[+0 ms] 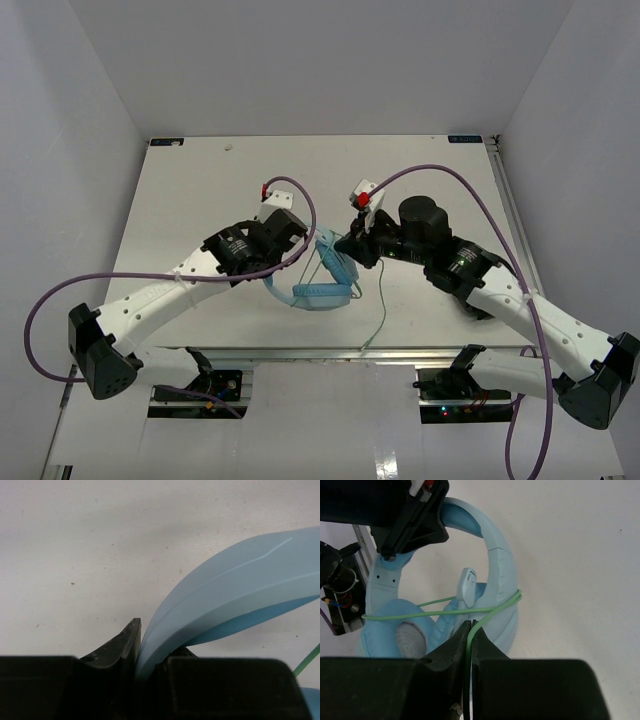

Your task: Wrap the headphones

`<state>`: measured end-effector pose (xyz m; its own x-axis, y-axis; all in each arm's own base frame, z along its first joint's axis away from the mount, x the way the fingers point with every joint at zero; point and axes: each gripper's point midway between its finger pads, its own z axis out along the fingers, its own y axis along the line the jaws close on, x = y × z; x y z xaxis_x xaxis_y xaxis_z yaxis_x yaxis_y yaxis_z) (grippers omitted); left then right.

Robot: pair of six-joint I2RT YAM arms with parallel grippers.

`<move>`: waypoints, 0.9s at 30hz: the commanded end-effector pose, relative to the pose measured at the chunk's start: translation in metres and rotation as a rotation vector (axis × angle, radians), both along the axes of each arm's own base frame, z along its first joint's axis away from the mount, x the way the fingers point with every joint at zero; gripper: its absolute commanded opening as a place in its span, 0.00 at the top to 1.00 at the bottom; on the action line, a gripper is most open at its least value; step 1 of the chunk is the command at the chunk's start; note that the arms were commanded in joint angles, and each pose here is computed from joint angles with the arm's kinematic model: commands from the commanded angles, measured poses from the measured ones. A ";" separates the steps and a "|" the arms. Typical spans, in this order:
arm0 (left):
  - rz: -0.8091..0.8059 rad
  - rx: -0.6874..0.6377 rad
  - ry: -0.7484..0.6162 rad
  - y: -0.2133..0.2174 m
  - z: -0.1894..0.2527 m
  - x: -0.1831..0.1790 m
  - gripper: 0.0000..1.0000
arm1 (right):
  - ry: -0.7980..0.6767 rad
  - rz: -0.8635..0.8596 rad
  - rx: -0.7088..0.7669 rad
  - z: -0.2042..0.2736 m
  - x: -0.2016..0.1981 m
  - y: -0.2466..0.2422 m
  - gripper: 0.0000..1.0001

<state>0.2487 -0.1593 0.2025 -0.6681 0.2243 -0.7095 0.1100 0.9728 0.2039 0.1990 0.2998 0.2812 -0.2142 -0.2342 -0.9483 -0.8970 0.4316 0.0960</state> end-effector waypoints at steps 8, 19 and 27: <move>0.242 0.115 -0.087 0.032 0.003 0.018 1.00 | -0.028 0.269 0.275 0.063 -0.052 0.037 0.88; 0.303 -0.102 -0.154 0.018 0.033 0.021 1.00 | 0.010 0.311 0.264 0.027 -0.079 0.064 0.85; 0.332 -0.284 -0.230 0.023 0.073 0.021 1.00 | 0.025 0.285 0.233 -0.016 -0.097 0.073 0.87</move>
